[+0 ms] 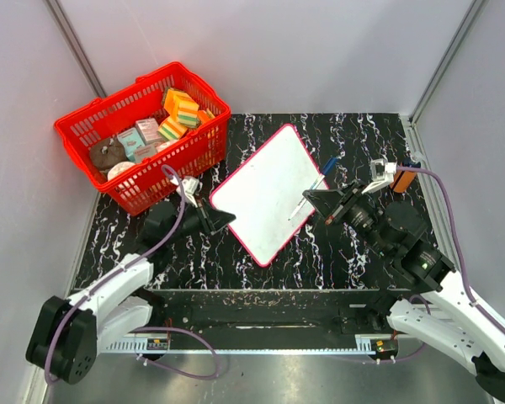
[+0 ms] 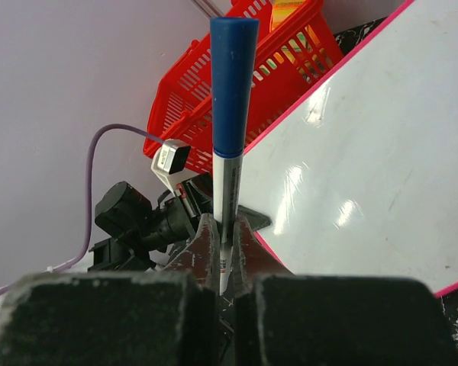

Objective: Write a sentence on the whiteboard
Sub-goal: Move the whiteboard to the center of the board.

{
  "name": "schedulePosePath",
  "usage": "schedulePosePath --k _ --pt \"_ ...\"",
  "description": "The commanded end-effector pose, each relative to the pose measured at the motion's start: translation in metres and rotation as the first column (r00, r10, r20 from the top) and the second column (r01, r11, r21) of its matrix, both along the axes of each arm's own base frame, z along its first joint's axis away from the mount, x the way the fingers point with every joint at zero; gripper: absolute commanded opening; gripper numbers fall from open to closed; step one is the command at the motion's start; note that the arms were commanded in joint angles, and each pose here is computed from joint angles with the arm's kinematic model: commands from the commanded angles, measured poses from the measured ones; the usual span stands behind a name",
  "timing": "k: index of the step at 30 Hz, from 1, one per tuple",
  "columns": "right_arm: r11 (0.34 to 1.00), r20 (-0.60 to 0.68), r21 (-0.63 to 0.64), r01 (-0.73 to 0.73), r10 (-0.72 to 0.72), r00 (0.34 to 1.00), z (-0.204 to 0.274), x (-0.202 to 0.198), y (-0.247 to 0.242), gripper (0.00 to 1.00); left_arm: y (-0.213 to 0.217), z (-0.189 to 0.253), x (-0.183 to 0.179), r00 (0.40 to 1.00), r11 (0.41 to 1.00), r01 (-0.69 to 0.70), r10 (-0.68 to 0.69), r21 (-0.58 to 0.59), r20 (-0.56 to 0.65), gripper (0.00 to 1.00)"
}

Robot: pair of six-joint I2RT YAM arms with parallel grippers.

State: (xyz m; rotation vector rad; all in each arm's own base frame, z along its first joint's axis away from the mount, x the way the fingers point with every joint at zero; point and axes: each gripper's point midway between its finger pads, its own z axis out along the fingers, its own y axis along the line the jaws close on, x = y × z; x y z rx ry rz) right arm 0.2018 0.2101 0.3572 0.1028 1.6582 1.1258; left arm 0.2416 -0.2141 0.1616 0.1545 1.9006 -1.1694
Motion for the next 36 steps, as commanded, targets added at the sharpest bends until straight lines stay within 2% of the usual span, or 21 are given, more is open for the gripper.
schedulePosePath --k 1,6,14,36 --pt "1.0 0.046 0.021 0.022 -0.023 0.999 0.021 -0.003 -0.009 0.0 -0.023 -0.043 -0.052 0.955 0.959 0.275 -0.264 0.069 -0.134 0.0" --pt "0.999 0.05 0.021 0.024 -0.025 0.998 0.022 -0.005 -0.011 0.0 -0.038 -0.043 -0.056 0.934 0.937 0.341 -0.327 0.082 -0.144 0.0" --pt "0.999 0.056 0.022 0.041 -0.042 0.998 0.023 -0.007 -0.017 0.0 -0.063 -0.052 -0.066 0.874 0.869 0.475 -0.448 0.139 -0.189 0.0" --pt "0.999 0.033 0.02 0.045 -0.046 0.998 0.016 -0.008 -0.018 0.0 -0.049 -0.039 -0.074 0.886 0.873 0.439 -0.382 0.212 -0.261 0.0"
